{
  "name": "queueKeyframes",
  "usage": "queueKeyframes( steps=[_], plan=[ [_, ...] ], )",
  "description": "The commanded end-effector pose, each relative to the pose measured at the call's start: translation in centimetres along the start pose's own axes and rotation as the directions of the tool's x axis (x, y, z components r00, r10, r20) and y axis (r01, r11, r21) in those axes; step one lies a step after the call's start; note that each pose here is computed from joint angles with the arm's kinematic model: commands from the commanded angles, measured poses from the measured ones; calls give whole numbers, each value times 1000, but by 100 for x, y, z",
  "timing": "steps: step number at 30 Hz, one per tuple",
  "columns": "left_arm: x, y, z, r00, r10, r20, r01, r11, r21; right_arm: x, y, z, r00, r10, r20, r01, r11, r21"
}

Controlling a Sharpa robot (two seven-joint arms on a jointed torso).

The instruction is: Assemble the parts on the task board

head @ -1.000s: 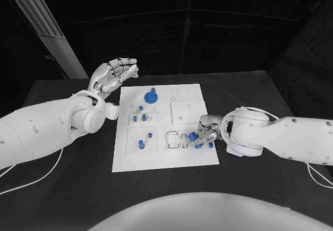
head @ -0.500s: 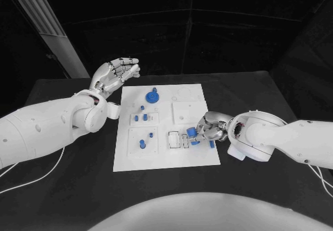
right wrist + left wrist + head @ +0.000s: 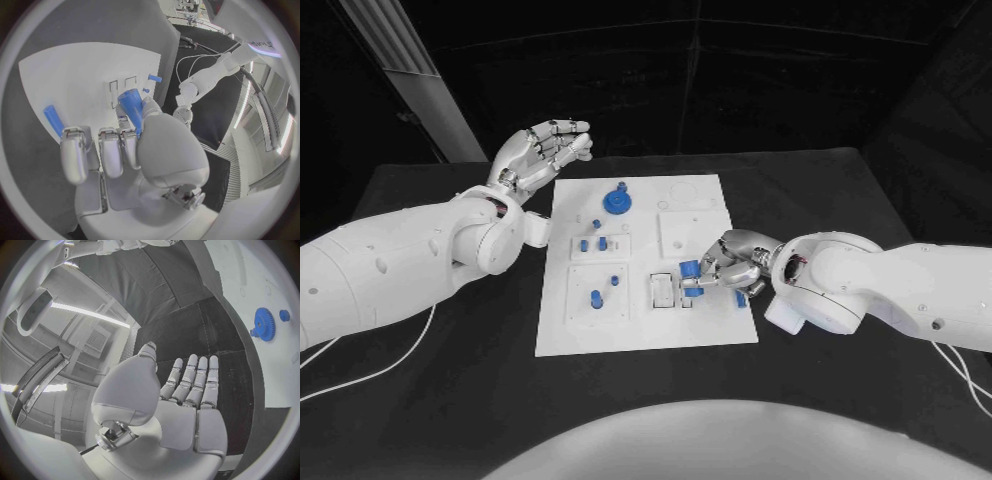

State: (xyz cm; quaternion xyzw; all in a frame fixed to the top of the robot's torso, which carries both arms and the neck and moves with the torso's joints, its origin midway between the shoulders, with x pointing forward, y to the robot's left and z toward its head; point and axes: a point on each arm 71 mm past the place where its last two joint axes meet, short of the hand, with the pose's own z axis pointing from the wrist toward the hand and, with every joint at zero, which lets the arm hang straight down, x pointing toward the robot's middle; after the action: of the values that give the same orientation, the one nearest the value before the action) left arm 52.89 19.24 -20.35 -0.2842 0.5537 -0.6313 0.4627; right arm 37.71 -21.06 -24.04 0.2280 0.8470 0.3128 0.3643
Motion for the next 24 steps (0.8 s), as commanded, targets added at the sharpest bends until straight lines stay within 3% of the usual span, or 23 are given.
queueKeyframes(
  steps=[1,13,24],
  plan=[
    [4,-105,4,1000,-9,-7,10,990,140,43,33,23,995,79,-54,-80,997,-13],
    [9,-97,3,1000,-11,-10,13,990,138,150,28,149,985,64,-159,-53,996,73],
    [11,-92,-1,1000,-14,-12,15,991,134,211,47,208,979,48,-200,-27,994,107]
  ],
)
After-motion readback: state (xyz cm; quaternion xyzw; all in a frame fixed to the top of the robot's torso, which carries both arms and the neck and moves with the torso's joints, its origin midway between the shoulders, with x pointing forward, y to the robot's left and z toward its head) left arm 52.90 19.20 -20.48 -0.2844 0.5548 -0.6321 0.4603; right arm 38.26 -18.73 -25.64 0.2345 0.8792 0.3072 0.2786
